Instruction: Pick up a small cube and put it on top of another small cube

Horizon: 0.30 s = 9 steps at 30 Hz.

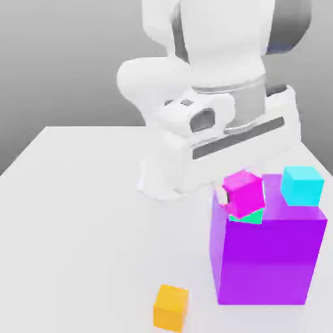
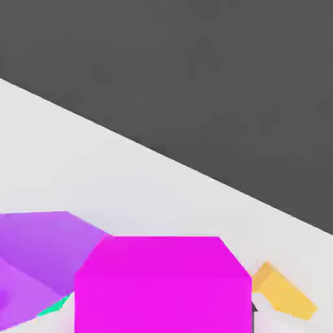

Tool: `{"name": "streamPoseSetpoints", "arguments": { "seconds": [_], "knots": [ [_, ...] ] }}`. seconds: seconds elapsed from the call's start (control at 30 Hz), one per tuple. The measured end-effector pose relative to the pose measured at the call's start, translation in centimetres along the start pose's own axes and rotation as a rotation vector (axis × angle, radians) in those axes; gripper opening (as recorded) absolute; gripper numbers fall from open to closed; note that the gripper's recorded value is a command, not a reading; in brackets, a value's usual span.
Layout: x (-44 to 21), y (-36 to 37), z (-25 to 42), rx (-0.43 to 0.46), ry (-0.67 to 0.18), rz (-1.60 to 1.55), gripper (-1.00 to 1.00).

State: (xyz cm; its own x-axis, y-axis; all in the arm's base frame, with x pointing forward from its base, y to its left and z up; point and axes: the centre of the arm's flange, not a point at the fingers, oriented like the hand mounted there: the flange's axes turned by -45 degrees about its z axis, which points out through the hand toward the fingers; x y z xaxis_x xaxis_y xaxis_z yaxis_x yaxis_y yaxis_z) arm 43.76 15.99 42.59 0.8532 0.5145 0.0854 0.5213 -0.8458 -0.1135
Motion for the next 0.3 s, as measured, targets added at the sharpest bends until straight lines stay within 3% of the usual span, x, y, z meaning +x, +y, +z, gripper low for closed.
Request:
{"name": "streamPoseSetpoints", "arguments": {
  "seconds": [0.1,0.2,0.23,0.3],
  "knots": [
    [-1.0,-8.6,0.0,-0.077,-0.074,-0.096,-1.0],
    [-1.8,-9.9,3.9,-0.1,-0.09,-0.115,-1.0],
    [-1.9,-9.9,4.7,-0.101,-0.091,-0.116,1.0],
    [-1.9,-9.9,4.7,-0.101,-0.091,-0.116,1.0]
  ]
}}
